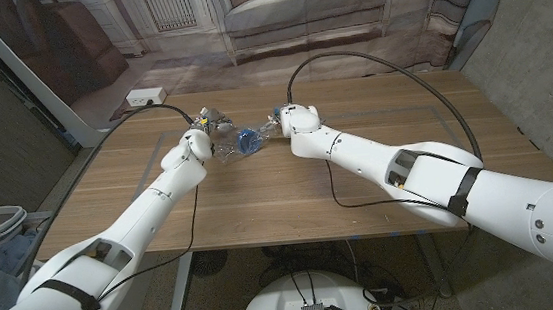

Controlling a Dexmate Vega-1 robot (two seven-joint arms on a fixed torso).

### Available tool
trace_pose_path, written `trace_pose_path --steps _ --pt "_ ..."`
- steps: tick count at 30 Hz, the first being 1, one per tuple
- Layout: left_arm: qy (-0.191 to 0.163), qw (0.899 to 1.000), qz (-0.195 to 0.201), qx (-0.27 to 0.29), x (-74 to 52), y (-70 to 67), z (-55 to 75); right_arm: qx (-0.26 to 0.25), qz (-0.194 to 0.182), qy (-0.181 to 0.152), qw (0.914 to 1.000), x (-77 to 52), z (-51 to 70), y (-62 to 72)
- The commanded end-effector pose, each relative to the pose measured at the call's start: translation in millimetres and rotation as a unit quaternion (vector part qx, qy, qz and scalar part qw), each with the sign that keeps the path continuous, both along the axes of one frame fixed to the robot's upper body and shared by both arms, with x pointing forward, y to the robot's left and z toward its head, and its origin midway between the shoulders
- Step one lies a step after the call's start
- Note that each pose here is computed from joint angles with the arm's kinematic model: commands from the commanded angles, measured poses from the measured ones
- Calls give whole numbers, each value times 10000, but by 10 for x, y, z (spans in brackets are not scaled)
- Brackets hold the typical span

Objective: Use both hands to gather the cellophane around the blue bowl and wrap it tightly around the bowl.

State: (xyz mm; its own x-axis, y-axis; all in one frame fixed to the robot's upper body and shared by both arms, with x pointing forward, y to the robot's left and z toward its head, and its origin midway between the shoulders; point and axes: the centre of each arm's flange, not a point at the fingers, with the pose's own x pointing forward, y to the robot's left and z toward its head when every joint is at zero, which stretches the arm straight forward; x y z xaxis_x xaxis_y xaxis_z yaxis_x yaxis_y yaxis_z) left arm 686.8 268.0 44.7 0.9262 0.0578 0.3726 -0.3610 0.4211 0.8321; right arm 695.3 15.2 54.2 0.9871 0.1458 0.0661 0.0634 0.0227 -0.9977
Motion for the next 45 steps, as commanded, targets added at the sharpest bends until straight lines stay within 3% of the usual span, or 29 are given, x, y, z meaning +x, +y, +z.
trace_pose_path --steps 1,13,34,40,45 --pt "8 9999 -37 109 -83 20 -20 486 -25 235 9985 -25 10 -109" --pt "-15 10000 25 27 -179 95 -48 354 40 678 9971 -47 78 -220" --pt "-320 9984 -154 -446 -469 276 63 1142 556 272 9915 -277 75 -435" --pt "-489 9946 -373 -831 -575 334 48 1600 860 7 9834 -369 48 -539" --pt "-531 9870 -715 -1336 -666 354 4 2168 1130 -201 9694 -430 1 -679"
